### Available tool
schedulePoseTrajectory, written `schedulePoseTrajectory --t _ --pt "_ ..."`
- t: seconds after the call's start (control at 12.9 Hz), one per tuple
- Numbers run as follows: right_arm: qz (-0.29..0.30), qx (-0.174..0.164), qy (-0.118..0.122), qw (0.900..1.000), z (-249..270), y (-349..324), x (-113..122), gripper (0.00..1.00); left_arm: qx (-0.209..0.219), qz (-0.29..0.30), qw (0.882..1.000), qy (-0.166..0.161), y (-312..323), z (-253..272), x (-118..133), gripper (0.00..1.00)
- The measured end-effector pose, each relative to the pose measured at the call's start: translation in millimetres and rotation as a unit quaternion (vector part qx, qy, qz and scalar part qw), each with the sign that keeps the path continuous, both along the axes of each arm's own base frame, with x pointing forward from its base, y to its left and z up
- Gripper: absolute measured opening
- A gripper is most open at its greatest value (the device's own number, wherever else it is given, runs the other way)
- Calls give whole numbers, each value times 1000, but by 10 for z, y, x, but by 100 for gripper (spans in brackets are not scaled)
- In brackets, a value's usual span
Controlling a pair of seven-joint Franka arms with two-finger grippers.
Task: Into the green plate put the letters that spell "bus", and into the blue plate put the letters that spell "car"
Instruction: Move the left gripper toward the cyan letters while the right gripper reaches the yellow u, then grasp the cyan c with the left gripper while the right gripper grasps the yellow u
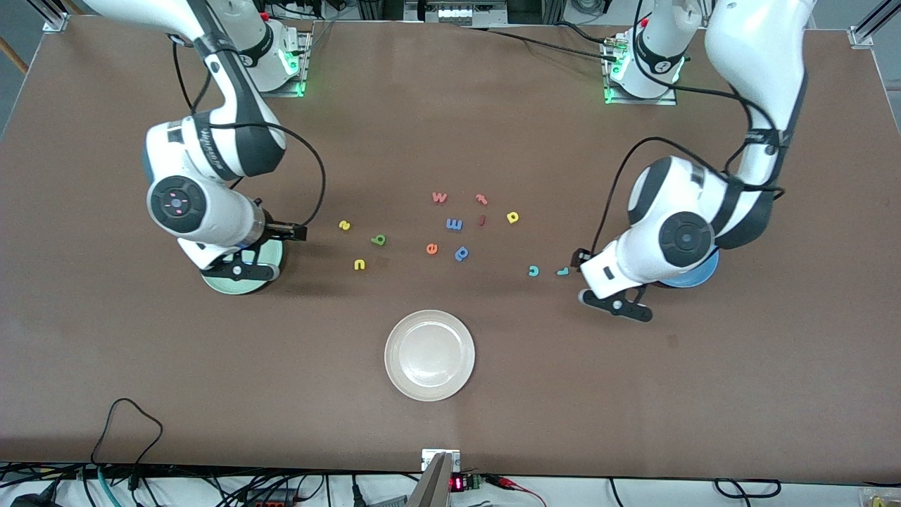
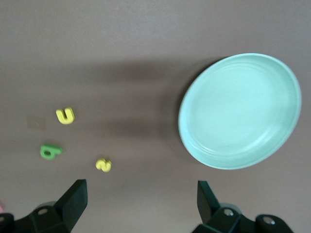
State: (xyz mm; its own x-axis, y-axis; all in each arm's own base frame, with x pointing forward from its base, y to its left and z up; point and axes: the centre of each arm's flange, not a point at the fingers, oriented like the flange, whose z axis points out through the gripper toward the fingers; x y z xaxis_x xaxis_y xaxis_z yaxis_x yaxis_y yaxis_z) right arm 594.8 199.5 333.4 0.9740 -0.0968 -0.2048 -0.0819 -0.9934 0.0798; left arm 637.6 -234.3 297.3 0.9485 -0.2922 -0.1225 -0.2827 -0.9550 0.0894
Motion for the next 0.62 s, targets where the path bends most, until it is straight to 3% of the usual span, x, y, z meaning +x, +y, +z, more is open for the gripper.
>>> schedulePoseTrajectory --t 0.31,0.62 --pt "-24 11 -48 999 -379 324 83 100 -8 1 1000 -3 -411 -666 -84 60" --pt "2 24 -70 997 -823 678 50 100 3 26 999 20 -573 -1023 -208 56"
